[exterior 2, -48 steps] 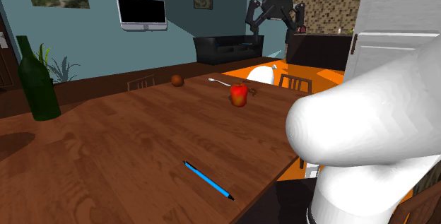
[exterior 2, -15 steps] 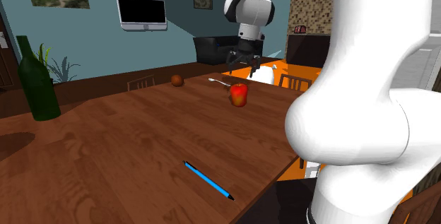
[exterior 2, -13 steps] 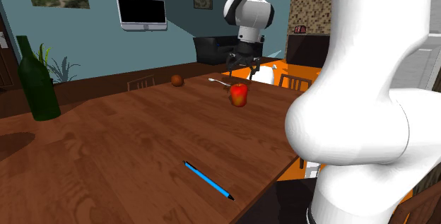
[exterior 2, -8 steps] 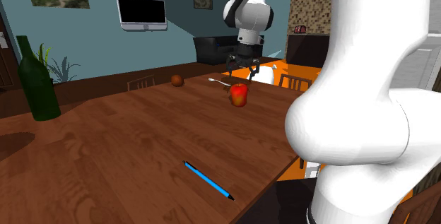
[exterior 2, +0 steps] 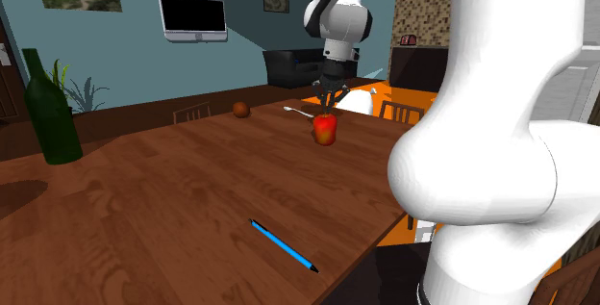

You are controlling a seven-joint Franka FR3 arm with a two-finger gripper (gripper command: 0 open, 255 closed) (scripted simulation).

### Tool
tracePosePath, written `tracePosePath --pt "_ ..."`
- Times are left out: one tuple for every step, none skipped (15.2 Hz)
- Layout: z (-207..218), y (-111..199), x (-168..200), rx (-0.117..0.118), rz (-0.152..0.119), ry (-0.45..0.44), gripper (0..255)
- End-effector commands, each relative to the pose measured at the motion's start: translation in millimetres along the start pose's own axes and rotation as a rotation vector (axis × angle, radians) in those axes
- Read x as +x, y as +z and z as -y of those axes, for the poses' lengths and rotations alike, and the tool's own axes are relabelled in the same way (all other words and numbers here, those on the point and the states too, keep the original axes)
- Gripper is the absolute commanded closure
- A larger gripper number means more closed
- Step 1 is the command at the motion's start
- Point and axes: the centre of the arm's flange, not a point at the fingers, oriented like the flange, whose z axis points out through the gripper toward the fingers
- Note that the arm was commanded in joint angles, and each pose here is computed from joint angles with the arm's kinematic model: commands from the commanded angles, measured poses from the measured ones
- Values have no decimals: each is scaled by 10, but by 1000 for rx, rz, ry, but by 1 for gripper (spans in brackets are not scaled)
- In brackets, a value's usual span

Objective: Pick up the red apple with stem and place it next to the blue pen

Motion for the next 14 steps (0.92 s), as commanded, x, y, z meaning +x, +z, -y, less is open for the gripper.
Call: tracePosePath --pt "0 0 0 0 0 0 255" --pt "0 0 0 0 0 0 255" --pt "0 0 0 0 0 0 255" --pt "0 0 0 0 0 0 255" --pt "0 0 0 0 0 0 255" --pt "0 0 0 0 0 0 255" --pt "8 -52 -1 0 0 0 255" --pt "17 -104 -3 0 0 0 255" --pt "25 -156 -3 0 0 0 255" --pt "34 -208 -4 0 0 0 255" --pt "42 -260 -6 0 0 0 255" --pt "51 -312 -6 0 0 0 255" --pt "59 -364 -7 0 0 0 255" --pt "68 -417 -8 0 0 0 255"
